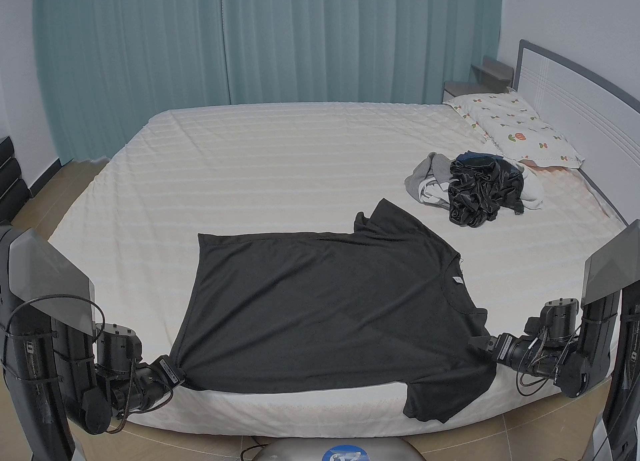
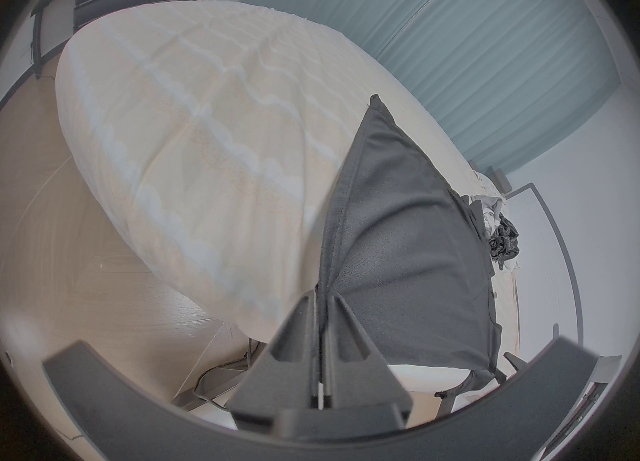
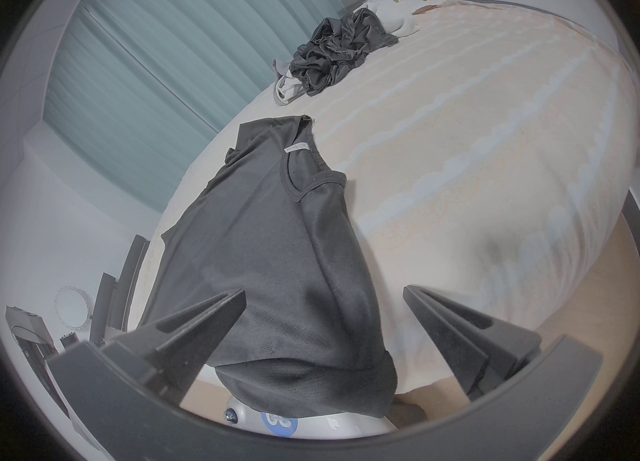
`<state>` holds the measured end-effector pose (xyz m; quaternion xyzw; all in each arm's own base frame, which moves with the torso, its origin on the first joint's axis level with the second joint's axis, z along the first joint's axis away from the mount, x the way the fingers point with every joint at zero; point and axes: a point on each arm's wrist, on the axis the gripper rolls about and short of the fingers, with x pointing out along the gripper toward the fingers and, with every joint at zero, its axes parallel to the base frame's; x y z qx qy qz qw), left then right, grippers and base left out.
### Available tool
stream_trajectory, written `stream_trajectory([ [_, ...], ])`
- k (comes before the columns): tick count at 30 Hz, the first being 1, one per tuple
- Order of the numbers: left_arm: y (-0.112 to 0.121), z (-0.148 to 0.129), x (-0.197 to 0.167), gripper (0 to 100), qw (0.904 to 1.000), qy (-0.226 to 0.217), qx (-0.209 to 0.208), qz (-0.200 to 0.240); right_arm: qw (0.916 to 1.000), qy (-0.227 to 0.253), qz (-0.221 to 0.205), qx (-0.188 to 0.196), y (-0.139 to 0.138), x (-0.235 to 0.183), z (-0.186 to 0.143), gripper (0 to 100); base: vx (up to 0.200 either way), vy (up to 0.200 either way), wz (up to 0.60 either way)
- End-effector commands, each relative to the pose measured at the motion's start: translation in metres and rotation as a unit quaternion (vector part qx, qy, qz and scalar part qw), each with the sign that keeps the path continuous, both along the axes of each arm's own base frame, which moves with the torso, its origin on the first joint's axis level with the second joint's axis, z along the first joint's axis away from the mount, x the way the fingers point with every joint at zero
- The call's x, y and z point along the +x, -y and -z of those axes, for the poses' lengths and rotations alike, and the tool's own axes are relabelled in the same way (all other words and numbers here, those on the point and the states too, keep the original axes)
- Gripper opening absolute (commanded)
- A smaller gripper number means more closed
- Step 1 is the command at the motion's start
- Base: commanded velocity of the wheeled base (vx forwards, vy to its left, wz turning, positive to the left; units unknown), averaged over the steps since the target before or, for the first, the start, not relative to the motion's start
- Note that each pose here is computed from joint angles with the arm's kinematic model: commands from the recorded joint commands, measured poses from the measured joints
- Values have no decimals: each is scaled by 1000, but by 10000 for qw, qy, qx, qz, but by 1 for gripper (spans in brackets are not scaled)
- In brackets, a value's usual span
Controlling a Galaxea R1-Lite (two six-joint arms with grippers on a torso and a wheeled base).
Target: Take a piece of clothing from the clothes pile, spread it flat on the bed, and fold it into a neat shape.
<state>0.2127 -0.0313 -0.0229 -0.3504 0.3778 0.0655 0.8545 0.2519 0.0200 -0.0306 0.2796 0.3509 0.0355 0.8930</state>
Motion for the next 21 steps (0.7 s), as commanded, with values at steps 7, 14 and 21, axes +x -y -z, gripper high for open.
stream_trajectory([
  [7,-1,-1,3,0,9999,84,-30,-58,10000,48,-33,9,-2,12,6,0,0,0,0],
  [14,-1,-7,5,0,9993,229,-199,-207,9988,461,160,29,8,41,-1,0,0,0,0],
  [21,-1,-7,5,0,9990,204,-281,-284,9980,622,87,-12,5,68,-5,0,0,0,0],
])
